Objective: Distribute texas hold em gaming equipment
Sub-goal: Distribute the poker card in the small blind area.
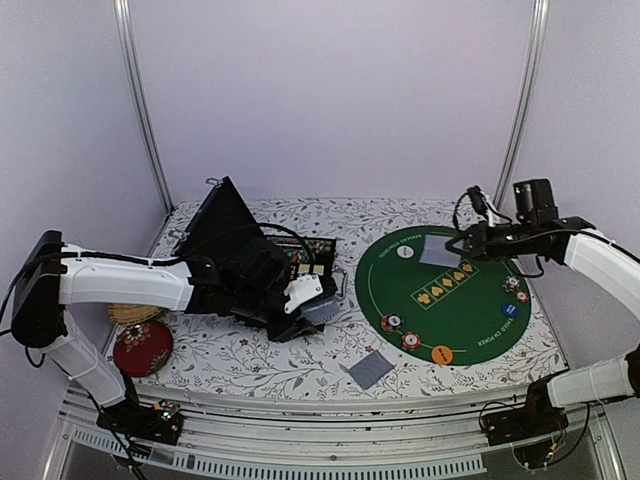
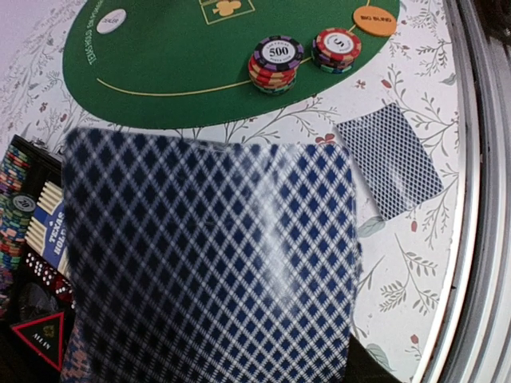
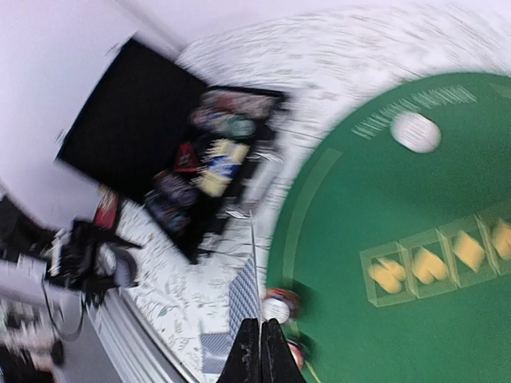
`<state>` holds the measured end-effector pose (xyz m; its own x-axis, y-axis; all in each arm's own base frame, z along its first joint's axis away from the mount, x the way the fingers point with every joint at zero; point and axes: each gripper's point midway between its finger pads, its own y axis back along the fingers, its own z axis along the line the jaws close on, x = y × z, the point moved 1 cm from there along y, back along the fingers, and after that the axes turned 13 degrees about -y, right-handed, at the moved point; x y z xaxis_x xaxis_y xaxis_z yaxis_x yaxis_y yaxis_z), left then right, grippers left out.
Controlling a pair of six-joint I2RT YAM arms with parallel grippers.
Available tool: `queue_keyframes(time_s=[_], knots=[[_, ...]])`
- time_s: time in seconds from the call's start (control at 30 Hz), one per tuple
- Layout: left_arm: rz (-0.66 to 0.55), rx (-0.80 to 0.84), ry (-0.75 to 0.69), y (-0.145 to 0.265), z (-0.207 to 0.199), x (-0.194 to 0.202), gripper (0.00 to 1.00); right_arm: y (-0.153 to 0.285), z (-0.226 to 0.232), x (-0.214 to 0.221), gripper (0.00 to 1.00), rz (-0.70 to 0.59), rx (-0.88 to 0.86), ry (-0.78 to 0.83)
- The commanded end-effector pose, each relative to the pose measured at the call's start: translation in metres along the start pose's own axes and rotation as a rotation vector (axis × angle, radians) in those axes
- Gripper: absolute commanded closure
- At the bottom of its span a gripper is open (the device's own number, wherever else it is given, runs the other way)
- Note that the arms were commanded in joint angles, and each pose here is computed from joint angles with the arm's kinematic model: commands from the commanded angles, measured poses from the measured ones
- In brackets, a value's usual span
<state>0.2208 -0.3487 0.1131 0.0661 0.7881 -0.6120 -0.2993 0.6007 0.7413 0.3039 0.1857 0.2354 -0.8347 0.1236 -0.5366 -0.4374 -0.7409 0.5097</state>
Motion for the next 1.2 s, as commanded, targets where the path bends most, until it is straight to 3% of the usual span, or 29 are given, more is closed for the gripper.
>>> queue_keyframes(time_s=[0.0,0.2,0.37,0.57,0.93,1.0,1.07,1.1,1.17], knots=[[-0.038,-0.032,0.015,0.000,0.010,-0.007,0.48,0.033,-0.084,0.041,0.98,0.005,0.102,-0.382],[-0.060,-0.038,-0.014,0.002,0.011,-0.011,0.48,0.064,-0.158,0.081,0.98,-0.133,0.216,-0.685],[-0.095,-0.024,-0.048,0.005,0.009,-0.017,0.48,0.073,-0.197,0.102,0.98,-0.225,0.273,-0.839],[-0.093,-0.023,-0.059,0.005,0.010,-0.014,0.48,0.081,-0.218,0.108,0.98,-0.239,0.416,-0.858],[-0.093,-0.028,-0.066,0.004,0.015,-0.015,0.48,0.092,-0.228,0.108,0.97,-0.276,0.519,-0.861],[-0.092,-0.030,-0.067,0.004,0.016,-0.014,0.48,0.095,-0.230,0.108,0.86,-0.285,0.542,-0.865],[-0.089,-0.030,-0.067,0.004,0.016,-0.013,0.48,0.100,-0.234,0.109,0.59,-0.299,0.587,-0.873],[-0.090,-0.030,-0.067,0.004,0.016,-0.014,0.48,0.103,-0.235,0.108,0.50,-0.309,0.606,-0.875],[-0.086,-0.031,-0.066,0.005,0.017,-0.013,0.48,0.112,-0.236,0.105,0.41,-0.346,0.650,-0.874]])
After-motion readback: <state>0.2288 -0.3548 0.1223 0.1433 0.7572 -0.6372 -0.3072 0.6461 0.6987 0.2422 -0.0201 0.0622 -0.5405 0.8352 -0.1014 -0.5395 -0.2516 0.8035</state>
